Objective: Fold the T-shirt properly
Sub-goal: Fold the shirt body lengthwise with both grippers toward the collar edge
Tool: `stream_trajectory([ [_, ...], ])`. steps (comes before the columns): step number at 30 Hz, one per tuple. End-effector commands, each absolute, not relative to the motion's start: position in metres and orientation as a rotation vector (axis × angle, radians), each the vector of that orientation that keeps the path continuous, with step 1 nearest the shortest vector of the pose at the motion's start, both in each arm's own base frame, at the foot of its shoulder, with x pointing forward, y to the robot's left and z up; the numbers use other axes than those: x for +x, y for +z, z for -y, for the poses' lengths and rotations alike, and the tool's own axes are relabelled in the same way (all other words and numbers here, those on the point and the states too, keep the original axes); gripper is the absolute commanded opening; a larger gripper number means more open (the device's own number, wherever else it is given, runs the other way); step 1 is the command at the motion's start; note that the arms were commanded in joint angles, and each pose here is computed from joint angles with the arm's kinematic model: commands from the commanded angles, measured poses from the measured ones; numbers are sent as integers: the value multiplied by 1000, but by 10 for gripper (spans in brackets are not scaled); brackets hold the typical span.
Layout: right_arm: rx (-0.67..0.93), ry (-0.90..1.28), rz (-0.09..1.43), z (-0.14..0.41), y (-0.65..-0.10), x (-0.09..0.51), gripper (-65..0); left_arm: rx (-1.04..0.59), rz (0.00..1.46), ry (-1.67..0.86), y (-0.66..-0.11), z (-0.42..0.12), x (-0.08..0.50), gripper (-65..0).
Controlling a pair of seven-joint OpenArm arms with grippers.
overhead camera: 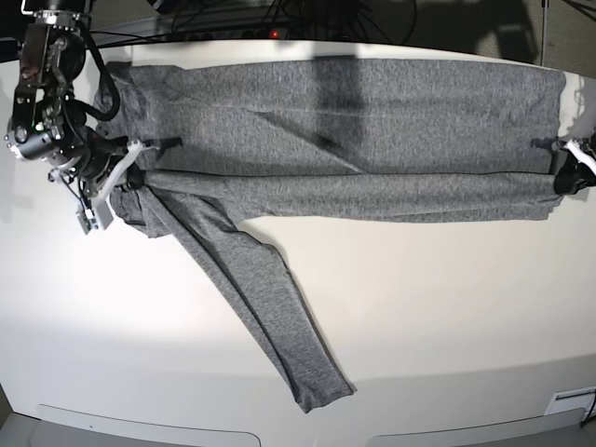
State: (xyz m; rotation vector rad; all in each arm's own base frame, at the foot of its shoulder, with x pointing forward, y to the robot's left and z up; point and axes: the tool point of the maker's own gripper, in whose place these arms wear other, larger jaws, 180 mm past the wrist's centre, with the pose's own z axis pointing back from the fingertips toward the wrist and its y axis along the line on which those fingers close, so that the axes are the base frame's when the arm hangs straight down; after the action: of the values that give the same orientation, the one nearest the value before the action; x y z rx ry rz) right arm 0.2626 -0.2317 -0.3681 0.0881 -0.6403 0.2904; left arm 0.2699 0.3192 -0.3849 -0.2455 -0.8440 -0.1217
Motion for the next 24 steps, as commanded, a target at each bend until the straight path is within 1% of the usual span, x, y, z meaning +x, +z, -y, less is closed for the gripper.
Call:
stream_trajectory([
  [1, 69, 300, 676, 238, -357, 267, -650, -230, 890, -134, -368, -327, 278, -650],
  [5, 44, 254, 659, 255, -360, 254, -650, -229, 870, -139, -372, -327, 272, -650],
  [7, 31, 227, 656, 265, -360, 249, -650, -231, 883, -135, -368, -328, 272, -650],
  [10, 64, 208, 664, 269, -358, 241, -650, -231, 925, -108, -354, -335, 271, -650],
  [13, 86, 210, 650, 268, -362, 232, -650, -212, 934, -117, -345, -339, 263, -650],
  [18, 91, 208, 607, 267, -371, 217, -650, -211, 879, -117, -358, -337, 240, -650],
  [24, 90, 207, 594, 268, -374, 212, -650, -248, 890, -77, -369, -324, 233, -650],
])
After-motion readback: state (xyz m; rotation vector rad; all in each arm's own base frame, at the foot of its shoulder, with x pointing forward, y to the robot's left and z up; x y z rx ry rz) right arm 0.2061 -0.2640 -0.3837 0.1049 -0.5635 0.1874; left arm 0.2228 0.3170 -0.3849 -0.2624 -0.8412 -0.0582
